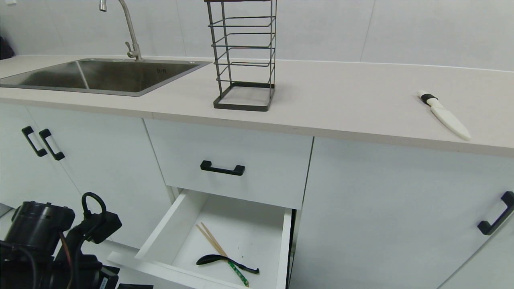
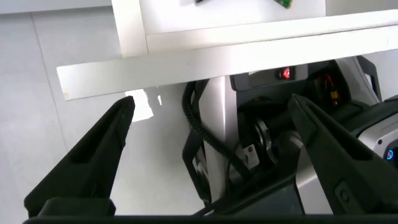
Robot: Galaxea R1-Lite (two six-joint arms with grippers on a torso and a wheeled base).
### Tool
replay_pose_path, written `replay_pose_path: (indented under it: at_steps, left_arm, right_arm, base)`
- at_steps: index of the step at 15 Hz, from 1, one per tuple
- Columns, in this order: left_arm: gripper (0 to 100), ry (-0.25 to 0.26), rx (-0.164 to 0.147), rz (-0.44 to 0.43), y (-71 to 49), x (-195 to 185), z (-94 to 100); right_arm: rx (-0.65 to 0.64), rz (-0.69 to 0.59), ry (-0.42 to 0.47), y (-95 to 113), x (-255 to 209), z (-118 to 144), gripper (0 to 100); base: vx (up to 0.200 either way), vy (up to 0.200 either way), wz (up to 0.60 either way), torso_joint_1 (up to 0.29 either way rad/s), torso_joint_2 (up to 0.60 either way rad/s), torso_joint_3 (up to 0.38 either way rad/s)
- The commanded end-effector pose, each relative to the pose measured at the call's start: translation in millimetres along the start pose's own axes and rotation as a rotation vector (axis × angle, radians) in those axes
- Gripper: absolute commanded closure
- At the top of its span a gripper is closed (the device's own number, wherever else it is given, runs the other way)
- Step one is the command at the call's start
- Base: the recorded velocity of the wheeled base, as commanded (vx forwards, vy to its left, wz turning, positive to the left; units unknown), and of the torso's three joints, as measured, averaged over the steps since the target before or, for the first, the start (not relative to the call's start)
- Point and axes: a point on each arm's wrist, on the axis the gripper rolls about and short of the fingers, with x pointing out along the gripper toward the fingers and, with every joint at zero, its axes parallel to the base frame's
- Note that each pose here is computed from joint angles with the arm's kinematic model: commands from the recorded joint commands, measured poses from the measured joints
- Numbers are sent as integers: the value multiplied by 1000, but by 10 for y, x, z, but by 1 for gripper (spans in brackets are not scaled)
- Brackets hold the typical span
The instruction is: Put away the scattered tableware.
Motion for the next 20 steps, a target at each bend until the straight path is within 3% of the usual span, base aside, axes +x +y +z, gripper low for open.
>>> replay_pose_path:
  at_steps: [1, 6, 7, 12, 14, 16, 18, 20]
  left_arm:
    - [0, 4, 1, 1, 19, 30, 44]
    - [0, 0, 23, 0, 27, 56, 68]
    - [0, 0, 60, 0, 20, 54, 62]
    - [0, 30, 148, -49, -107, 178, 96]
    - [0, 43, 164, -31, -123, 211, 103]
    - [0, 78, 155, 3, -112, 230, 37]
    - [0, 73, 182, 6, -149, 252, 59]
    - [0, 51, 183, 22, -143, 306, 165]
  right_arm:
    - [0, 0, 2, 0, 1, 1, 0]
    - [-2, 0, 2, 0, 1, 1, 0]
    - [0, 0, 2, 0, 1, 1, 0]
    - [0, 0, 2, 0, 1, 1, 0]
    - [0, 0, 2, 0, 1, 1, 0]
    - [0, 0, 2, 0, 1, 1, 0]
    - [0, 0, 3, 0, 2, 2, 0]
    - [0, 0, 2, 0, 1, 1, 0]
  base:
    - [0, 0, 0, 0, 0, 0]
    - [0, 0, 0, 0, 0, 0]
    - [0, 0, 0, 0, 0, 0]
    - [0, 0, 0, 0, 0, 0]
    - [0, 0, 0, 0, 0, 0]
    - [0, 0, 0, 0, 0, 0]
    - [0, 0, 0, 0, 0, 0]
    - [0, 0, 0, 0, 0, 0]
